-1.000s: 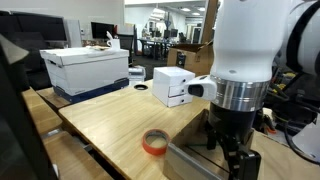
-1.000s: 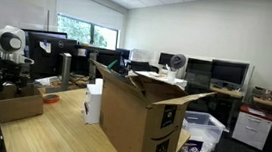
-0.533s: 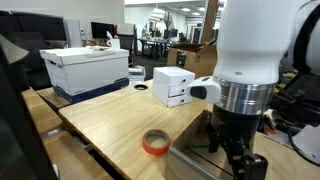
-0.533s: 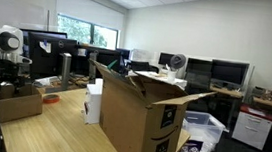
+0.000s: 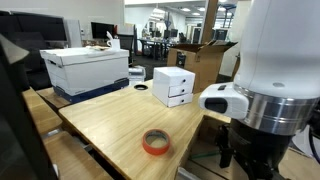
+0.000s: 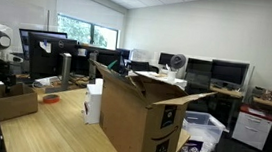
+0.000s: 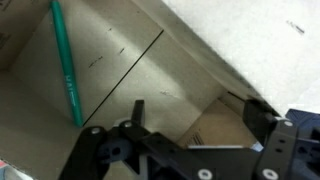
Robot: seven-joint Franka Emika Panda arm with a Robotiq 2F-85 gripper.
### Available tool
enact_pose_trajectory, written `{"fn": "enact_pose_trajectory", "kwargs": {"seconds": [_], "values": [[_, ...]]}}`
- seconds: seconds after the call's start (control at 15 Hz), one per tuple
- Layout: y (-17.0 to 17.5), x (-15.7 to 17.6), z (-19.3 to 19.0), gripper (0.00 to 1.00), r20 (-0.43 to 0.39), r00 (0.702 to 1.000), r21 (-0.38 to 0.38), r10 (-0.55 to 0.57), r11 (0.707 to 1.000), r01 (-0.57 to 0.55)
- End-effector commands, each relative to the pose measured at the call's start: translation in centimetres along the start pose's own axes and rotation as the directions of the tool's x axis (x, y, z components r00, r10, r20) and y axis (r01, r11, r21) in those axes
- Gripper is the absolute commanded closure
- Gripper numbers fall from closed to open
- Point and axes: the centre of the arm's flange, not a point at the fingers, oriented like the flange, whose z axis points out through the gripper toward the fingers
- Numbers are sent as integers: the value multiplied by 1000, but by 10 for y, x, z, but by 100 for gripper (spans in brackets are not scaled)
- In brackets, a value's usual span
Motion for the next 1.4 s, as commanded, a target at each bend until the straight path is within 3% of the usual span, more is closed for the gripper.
{"fn": "enact_pose_trajectory", "kwargs": {"seconds": [0.0,0.4,1.33], "values": [[-8,-6,-6,0,-10,1000,-6,14,1000,-14],[-6,-3,-4,0,-10,1000,-9,22,1000,-22],[56,-1,3,0,-8,991,-14,135,991,-135]]}}
